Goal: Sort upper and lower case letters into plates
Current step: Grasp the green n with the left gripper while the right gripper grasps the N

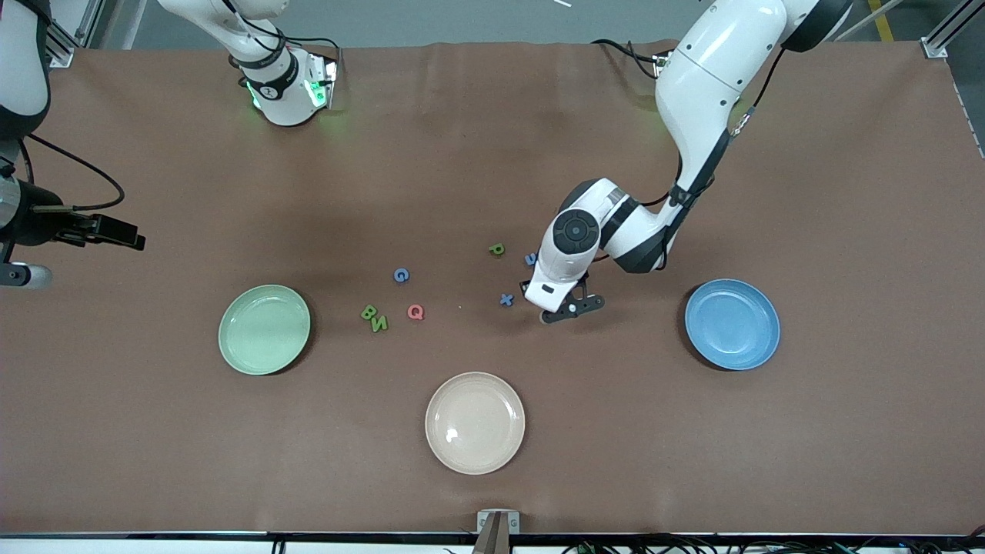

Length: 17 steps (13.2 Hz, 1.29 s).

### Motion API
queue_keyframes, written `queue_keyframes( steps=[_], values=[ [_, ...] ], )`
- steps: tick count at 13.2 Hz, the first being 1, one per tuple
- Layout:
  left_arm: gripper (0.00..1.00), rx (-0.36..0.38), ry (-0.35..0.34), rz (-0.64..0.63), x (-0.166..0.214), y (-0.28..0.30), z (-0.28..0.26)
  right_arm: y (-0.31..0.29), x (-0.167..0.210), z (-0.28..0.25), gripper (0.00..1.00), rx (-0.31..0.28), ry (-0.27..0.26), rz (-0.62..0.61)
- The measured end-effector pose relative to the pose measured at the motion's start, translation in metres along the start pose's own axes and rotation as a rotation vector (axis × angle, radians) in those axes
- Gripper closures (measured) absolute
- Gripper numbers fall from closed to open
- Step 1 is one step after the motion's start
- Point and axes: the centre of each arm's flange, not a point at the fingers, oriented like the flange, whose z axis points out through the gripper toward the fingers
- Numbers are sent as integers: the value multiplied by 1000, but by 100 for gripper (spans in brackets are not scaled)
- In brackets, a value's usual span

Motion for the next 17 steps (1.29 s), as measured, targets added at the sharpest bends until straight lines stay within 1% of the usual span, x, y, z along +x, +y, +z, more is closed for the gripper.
queue_keyframes(
  steps=[2, 4, 7, 8, 9, 10, 11, 13, 15, 17],
  values=[
    [40, -1, 0, 1, 0, 1, 1, -28, 7, 13, 0, 7, 22, 41],
    [41, -1, -1, 2, 0, 2, 2, -73, 17, 43, 0, 1, 24, 73],
    [43, 0, -2, 2, 0, 3, 4, -145, 39, 109, 0, -6, 44, 154],
    [47, -1, -2, 2, 0, 3, 4, -168, 45, 133, 0, -7, 52, 169],
    [47, 0, -2, 2, 0, 3, 4, -188, 49, 155, 0, -10, 57, 177],
    [50, 0, -2, 2, 0, 3, 4, -206, 52, 176, 0, -11, 61, 179],
    [50, -1, -2, 1, 0, 3, 4, -221, 53, 194, 0, -13, 65, 173],
    [53, 0, -2, 1, 1, 3, 4, -244, 55, 229, 0, -16, 70, 146],
    [54, 1, -3, 1, 0, 3, 6, -267, 56, 267, 0, -15, 86, 106],
    [54, 2, -4, 1, 0, 3, 6, -296, 49, 301, 0, -20, 94, 10]
  ],
)
